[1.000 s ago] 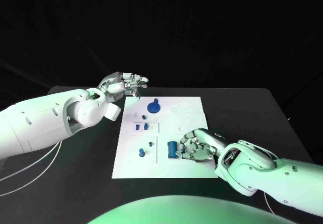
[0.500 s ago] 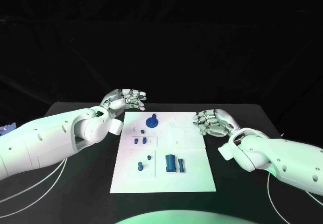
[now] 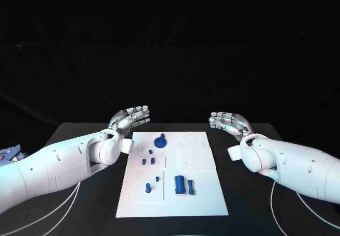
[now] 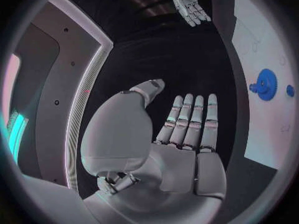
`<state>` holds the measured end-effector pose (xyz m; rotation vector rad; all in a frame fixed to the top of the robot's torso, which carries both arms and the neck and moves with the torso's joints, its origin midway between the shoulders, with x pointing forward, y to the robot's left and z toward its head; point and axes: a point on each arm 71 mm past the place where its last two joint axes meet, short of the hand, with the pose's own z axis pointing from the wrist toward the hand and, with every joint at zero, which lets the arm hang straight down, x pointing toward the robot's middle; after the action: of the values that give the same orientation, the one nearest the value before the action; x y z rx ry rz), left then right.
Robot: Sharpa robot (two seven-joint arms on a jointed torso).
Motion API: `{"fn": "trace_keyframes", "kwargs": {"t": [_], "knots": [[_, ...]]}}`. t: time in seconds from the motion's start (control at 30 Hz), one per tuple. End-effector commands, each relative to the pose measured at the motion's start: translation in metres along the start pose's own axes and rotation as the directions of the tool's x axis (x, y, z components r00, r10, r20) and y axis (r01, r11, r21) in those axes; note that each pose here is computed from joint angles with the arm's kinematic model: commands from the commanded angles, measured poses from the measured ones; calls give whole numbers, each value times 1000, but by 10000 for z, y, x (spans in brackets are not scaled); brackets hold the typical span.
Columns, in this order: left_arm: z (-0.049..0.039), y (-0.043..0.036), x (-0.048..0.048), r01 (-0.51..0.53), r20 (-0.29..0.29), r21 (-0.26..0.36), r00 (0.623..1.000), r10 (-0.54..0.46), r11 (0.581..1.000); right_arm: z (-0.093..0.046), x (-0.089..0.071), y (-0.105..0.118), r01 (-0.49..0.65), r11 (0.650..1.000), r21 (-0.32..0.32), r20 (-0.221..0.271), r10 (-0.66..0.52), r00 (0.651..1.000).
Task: Assemble the parts on the task board
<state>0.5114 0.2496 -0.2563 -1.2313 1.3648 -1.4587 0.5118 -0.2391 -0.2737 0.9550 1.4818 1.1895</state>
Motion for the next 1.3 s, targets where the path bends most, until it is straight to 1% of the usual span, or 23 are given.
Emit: {"fn": "trace_keyframes", "kwargs": {"t": [0.03,0.2,0.37,0.47,0.5,0.7,0.8,0.9,1.3], "knots": [[-5,-17,36,-7,6,5,1000,7,1000,-20,31,31,-7,1000,-7,13,8,1000],[-39,-34,134,-23,36,11,999,22,1000,-84,127,137,-57,998,-23,54,58,997],[-114,-74,312,-53,92,23,994,51,998,-219,286,336,-137,990,-42,123,141,982],[-176,-107,431,-75,131,30,989,71,997,-297,358,439,-173,984,-48,155,178,972],[-206,-124,484,-85,148,33,986,79,996,-329,386,479,-186,981,-49,167,192,967],[-312,-183,648,-117,202,42,974,106,992,-410,449,577,-217,975,-51,195,222,955],[-342,-200,688,-125,215,44,970,113,991,-413,452,582,-218,975,-51,196,224,955],[-357,-208,708,-129,222,45,968,116,991,-413,452,582,-218,975,-51,196,224,955],[-358,-209,711,-130,223,45,968,117,991,-413,452,582,-218,975,-51,196,224,955]]}}
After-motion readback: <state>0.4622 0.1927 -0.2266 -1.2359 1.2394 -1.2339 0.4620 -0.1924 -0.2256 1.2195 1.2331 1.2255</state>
